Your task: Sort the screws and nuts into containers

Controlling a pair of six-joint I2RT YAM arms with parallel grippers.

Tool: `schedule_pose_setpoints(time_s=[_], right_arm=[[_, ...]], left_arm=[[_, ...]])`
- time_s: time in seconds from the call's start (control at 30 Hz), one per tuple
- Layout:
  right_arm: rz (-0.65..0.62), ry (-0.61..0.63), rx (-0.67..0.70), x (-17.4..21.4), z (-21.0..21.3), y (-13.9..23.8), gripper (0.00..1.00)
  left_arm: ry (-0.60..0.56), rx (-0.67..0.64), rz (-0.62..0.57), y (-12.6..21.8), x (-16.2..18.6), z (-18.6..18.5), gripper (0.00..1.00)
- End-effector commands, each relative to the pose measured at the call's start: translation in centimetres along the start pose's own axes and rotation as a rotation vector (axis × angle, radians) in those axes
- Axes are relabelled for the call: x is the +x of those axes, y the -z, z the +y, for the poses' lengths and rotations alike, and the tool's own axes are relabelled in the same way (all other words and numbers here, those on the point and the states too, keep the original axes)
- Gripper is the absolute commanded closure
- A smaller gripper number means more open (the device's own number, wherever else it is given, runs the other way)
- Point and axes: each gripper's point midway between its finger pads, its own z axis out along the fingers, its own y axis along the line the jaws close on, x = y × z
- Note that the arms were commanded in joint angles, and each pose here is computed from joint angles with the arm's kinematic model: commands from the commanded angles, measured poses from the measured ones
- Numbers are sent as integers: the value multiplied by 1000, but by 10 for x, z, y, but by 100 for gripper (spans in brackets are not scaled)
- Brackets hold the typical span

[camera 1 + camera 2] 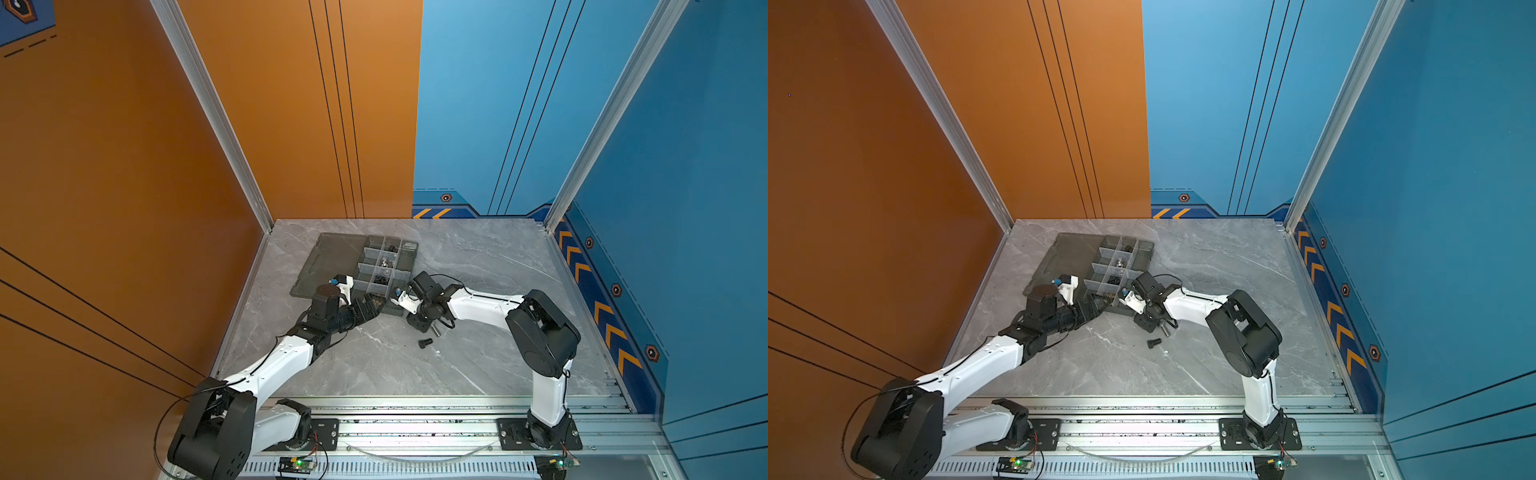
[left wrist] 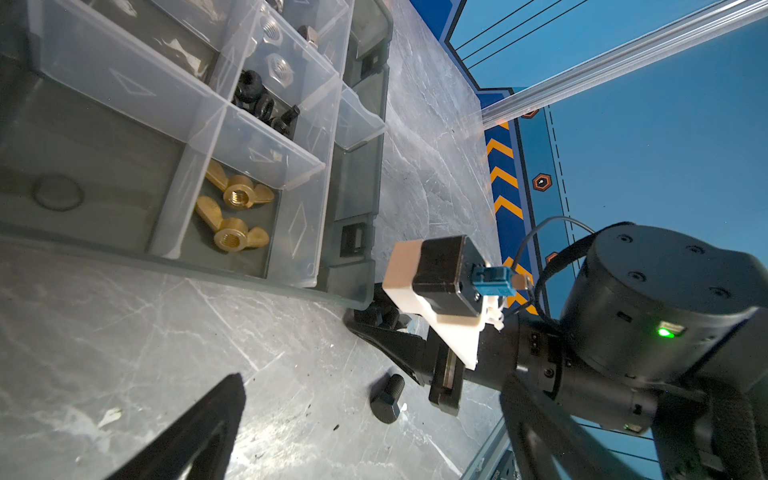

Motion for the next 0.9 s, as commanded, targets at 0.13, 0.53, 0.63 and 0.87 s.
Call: schedule_pose_setpoints(time_s=[0.13,0.53,0.63,0.87], right_arm=[[94,-24,-11,29,6,0,63],[109,-66,-31,35,9,1,81],[103,-76,-29,34,7,3,85],[11,-109,-53,16,5,15,93]], left_arm=[[0,17,-7,1,-1,-2,2],[3,14,-5,1,-1,-1,2],[3,13,-5,1,-1,0,2],[1,15,-6,1,0,0,2]])
